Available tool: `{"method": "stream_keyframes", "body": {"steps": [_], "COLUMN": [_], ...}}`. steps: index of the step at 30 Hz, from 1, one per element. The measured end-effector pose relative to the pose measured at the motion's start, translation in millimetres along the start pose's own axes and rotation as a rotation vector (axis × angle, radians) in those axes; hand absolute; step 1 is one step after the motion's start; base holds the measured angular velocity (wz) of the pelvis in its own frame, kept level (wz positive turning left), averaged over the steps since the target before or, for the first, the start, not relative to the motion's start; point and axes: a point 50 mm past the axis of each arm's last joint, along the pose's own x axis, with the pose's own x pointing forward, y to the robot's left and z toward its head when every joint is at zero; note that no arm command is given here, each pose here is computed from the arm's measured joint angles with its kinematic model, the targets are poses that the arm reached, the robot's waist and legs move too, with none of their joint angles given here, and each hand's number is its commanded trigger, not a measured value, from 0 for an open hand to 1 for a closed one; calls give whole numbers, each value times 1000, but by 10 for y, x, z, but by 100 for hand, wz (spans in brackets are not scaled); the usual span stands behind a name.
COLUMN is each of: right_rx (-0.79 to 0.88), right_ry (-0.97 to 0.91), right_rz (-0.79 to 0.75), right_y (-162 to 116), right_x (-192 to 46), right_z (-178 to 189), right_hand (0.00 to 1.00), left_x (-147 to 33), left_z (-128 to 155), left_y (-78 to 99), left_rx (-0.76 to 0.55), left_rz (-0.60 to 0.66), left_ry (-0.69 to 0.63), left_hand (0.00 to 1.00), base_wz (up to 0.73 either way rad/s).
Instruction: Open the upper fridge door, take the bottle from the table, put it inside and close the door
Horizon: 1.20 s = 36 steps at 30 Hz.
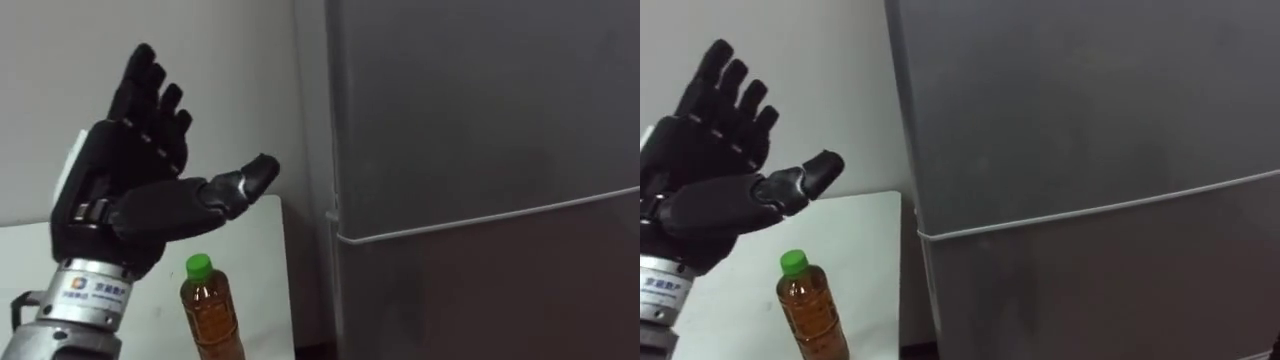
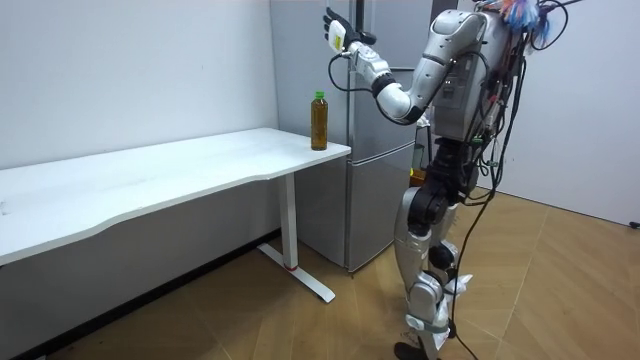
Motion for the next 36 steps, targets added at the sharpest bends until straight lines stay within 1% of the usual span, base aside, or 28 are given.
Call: {"method": "stream_keyframes", "body": {"steps": [2,9,16,22,23,24,25,26,27,31,32,33,34,35,36], "right_rx": [-8,-84,-90,-92,-93,-94,-100,-107,-109,-89,-91,-93,-93,-93,-93], "right_ry": [1,-3,12,20,19,19,17,14,12,10,11,10,10,10,9], "right_rz": [1,13,25,39,40,41,43,46,48,54,55,57,59,60,63], "right_y": [-7,-31,-15,2,5,8,15,27,32,45,47,51,55,56,57], "right_x": [0,-3,5,11,11,11,12,15,16,17,17,17,18,18,18], "right_z": [10,70,101,116,118,118,125,137,143,140,139,140,143,143,143], "right_hand": [0,0,0,0,0,0,0,0,0,0,0,0,0,0,0], "left_x": [25,67,56,54,54,54,54,53,53,59,61,64,71,75,74], "left_z": [-29,-107,-183,-204,-205,-205,-205,-204,-203,-186,-183,-175,-168,-165,-167], "left_y": [-81,-268,-388,-477,-482,-484,-489,-492,-494,-465,-455,-442,-447,-451,-461], "left_rx": [-8,-17,-32,-47,-51,-52,-54,-55,-55,-53,-53,-52,-52,-53,-54], "left_rz": [-56,-160,-235,-305,-307,-308,-313,-320,-323,-313,-308,-302,-304,-306,-317], "left_ry": [18,65,107,112,111,110,109,108,107,98,97,92,88,86,87], "left_hand": [0,0,0,0,18,45,58,64,69,75,78,78,78,75,62], "base_wz": [-4,0,0,0,0,0,5,6,7,8,9,6,4,0,0]}}
